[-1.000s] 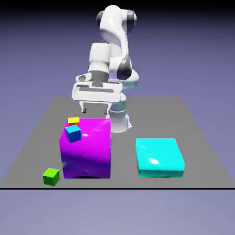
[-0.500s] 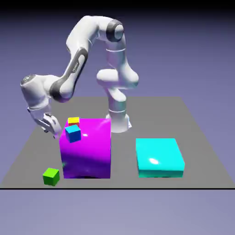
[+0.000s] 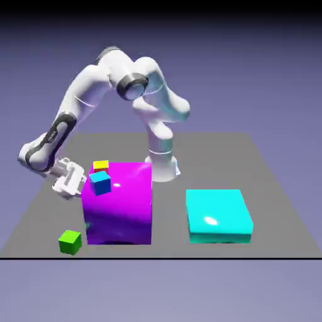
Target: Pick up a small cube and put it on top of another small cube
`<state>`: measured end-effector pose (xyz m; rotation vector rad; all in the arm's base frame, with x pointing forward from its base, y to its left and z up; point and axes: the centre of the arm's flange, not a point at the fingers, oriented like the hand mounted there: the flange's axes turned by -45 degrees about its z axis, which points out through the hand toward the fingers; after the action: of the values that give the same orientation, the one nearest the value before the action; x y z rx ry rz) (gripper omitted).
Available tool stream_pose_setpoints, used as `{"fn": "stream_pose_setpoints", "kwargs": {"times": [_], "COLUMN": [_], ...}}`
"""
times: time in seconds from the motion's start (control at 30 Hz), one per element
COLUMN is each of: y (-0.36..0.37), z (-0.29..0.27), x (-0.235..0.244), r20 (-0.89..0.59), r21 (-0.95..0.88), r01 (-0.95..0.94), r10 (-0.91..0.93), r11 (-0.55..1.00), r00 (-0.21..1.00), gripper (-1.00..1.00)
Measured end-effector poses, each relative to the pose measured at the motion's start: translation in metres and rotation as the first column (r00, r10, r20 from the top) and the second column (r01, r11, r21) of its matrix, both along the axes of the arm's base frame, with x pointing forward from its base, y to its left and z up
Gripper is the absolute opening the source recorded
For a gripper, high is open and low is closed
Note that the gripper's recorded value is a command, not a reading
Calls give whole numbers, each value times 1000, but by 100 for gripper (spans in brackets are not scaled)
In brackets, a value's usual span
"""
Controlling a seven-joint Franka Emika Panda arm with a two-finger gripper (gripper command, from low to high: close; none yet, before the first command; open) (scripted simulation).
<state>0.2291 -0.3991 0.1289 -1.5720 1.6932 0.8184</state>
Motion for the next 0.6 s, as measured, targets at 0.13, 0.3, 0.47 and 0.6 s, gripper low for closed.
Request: {"fn": "stream_pose_setpoints", "kwargs": {"times": [0.13, 0.3, 0.47, 0.6], "y": [41, -10, -36, -49], "z": [-49, 3, 13, 22], "x": [3, 17, 73, 119], "r20": [0, -1, -4, -4], "r21": [-1, -8, -25, -31], "r01": [0, 1, -6, -20], "r10": [0, -1, 6, 20], "r11": [1000, 1000, 1000, 999], "r00": [1000, 1000, 1000, 1000], "gripper": [-100, -100, -100, -100]}}
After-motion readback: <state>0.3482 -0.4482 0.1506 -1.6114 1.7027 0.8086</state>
